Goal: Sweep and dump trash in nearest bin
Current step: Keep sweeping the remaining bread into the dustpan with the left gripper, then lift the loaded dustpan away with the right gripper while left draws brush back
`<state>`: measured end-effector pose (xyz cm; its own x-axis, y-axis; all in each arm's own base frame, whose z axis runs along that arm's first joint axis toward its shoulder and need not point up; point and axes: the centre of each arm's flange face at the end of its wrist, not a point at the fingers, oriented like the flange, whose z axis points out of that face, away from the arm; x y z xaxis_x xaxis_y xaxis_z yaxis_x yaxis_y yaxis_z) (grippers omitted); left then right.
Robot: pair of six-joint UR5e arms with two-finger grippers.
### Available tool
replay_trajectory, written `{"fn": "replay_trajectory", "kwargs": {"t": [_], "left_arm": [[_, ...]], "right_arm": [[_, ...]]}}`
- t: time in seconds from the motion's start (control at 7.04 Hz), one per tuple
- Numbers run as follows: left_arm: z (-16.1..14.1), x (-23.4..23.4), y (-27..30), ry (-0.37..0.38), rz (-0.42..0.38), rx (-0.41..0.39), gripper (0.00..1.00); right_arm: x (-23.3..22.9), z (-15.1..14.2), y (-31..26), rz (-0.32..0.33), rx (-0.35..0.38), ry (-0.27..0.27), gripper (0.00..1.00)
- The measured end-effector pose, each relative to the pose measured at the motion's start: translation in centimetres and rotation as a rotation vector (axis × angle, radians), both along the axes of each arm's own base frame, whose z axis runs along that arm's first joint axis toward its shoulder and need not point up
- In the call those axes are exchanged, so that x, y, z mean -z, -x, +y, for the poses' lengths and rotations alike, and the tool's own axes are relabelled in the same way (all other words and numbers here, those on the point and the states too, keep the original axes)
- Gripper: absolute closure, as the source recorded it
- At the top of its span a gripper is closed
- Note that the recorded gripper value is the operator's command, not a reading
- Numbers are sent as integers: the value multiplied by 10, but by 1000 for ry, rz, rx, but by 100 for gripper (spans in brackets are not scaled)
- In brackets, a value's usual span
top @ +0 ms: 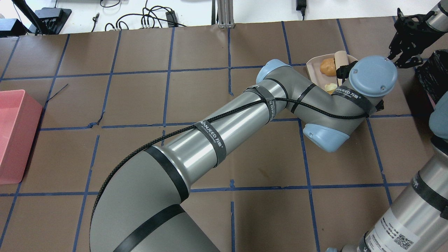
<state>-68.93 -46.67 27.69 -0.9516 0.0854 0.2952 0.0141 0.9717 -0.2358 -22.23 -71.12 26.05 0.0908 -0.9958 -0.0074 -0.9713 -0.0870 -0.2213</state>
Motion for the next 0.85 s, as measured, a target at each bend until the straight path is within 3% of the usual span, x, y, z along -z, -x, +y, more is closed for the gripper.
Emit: {"fn": "replay_trajectory", "kwargs": {"t": [0.57,0.85], "left_arm": [[-29,-10,-22,20,2,-11,94],[-58,-35,-61,15,-24,-37,94]], "right_arm": [[0,1,3,-6,5,0,100],[-6,8,15,-43,34,2,100]]}}
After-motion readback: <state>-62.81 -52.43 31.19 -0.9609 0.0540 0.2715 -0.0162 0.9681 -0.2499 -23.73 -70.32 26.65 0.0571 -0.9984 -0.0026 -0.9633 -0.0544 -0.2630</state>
